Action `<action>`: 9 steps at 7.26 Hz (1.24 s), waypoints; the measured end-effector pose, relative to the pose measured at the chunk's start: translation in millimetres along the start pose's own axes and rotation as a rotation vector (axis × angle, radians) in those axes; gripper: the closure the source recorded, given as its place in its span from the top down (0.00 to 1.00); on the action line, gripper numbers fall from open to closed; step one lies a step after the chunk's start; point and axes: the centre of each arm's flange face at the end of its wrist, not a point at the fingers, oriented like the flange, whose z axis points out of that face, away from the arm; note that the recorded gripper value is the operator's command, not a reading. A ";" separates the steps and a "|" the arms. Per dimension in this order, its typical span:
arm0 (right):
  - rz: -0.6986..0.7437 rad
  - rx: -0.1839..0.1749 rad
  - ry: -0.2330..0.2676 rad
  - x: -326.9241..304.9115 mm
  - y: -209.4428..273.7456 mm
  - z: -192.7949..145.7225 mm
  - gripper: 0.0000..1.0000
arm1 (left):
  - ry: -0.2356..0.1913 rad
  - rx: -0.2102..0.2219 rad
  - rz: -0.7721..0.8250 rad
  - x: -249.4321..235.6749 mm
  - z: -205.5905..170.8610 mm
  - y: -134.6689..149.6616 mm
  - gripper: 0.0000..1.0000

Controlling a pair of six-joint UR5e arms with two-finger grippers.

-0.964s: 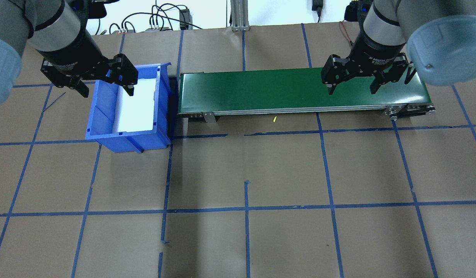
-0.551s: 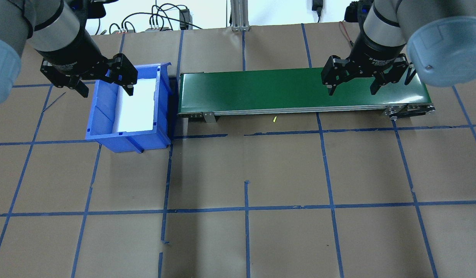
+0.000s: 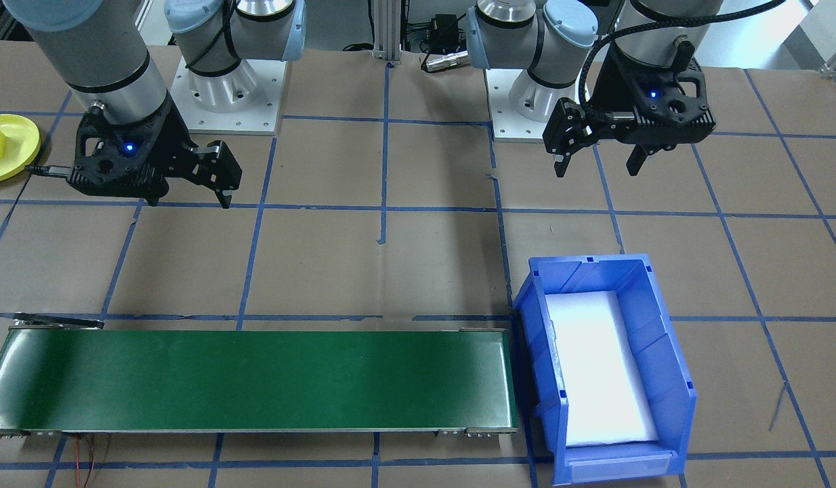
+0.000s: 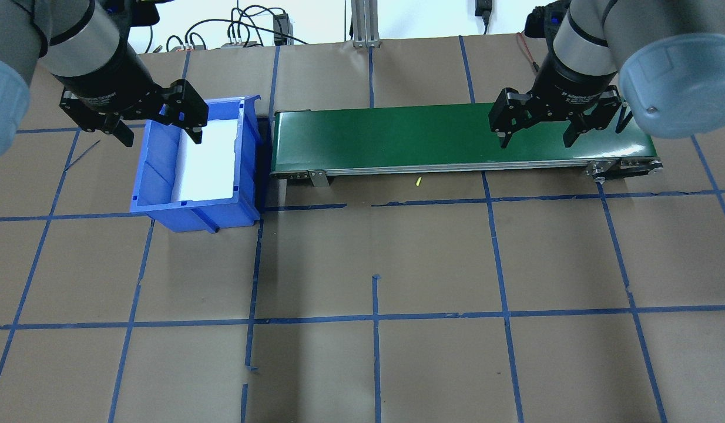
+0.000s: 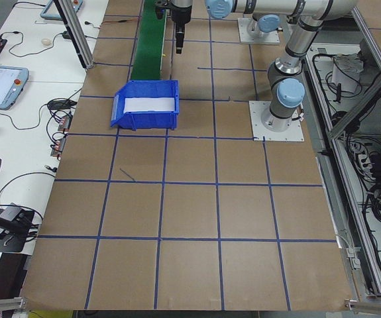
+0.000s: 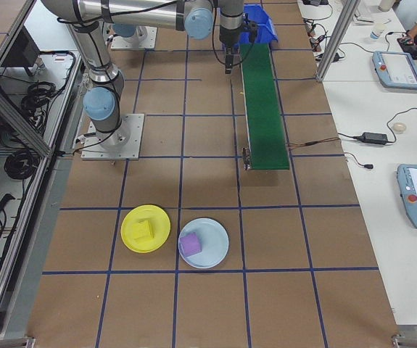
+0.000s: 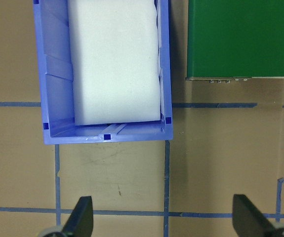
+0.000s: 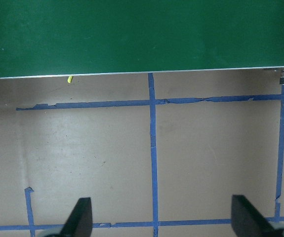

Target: Move block left to right into plate

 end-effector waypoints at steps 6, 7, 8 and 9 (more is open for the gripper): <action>-0.001 0.001 0.000 0.0 -0.1 0.0 1.00 | 0.001 0.010 -0.003 -1.1 -1.7 -1.6 1.00; -0.002 0.001 0.000 0.0 0.0 0.0 1.00 | 0.002 0.011 -0.004 -1.2 -2.1 -1.6 1.00; -0.002 0.001 0.000 -0.1 0.1 -0.1 1.00 | 0.001 0.009 -0.004 -1.9 -1.8 -1.3 1.00; -0.002 0.001 0.000 -0.2 0.0 0.0 1.00 | -0.001 0.007 -0.004 -2.1 -0.9 -1.0 1.00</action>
